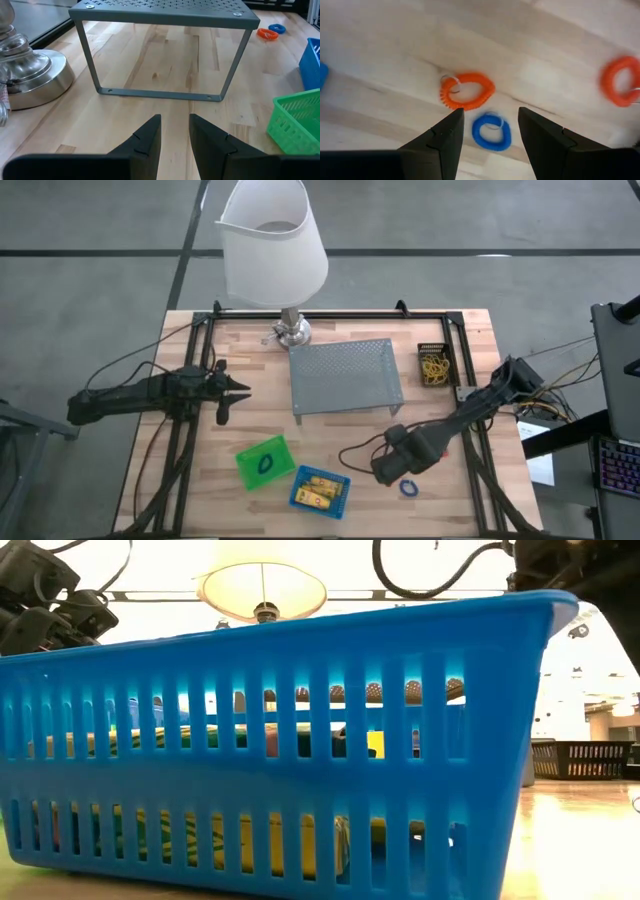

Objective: Pick & Place Office Desk Supplies
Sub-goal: Put the left orange spring rubber band into the green basket

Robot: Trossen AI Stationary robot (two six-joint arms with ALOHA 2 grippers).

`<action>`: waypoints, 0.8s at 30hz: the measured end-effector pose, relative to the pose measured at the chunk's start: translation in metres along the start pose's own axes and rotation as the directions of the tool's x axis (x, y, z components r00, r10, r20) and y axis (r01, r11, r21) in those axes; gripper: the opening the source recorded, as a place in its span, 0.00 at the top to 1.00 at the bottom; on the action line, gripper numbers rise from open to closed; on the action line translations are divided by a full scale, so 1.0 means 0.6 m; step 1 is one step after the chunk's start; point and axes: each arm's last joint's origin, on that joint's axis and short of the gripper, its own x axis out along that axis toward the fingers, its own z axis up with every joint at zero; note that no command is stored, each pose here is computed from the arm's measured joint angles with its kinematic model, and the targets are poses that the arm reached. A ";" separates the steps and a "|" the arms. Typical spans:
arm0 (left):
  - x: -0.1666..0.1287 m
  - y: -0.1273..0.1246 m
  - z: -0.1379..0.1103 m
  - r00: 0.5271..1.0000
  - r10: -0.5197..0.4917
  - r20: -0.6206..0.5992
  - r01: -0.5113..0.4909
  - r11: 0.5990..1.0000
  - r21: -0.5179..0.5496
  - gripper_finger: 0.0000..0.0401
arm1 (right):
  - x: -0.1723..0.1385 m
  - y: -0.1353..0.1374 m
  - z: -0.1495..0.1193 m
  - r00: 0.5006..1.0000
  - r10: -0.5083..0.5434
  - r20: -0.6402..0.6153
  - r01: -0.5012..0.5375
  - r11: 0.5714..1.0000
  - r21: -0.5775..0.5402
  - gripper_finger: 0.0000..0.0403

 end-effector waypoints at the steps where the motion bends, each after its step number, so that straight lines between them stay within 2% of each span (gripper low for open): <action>1: 0.000 0.000 0.000 1.000 0.000 0.000 0.000 1.000 0.000 0.74 | 0.005 0.001 -0.002 1.000 -0.003 0.000 0.003 1.000 0.003 0.54; 7: 0.000 0.000 0.000 1.000 0.000 -0.001 0.000 1.000 0.000 0.74 | 0.030 -0.003 -0.003 0.999 -0.048 0.003 0.047 0.995 0.089 0.54; 19: 0.000 0.000 0.000 1.000 0.000 -0.001 0.000 1.000 0.000 0.74 | 0.094 -0.016 -0.002 0.999 0.037 -0.040 -0.030 0.985 0.171 0.54; 24: 0.000 0.000 0.000 1.000 0.000 -0.001 0.000 1.000 0.000 0.74 | 0.114 -0.027 -0.001 0.997 0.035 -0.066 -0.022 0.983 0.181 0.54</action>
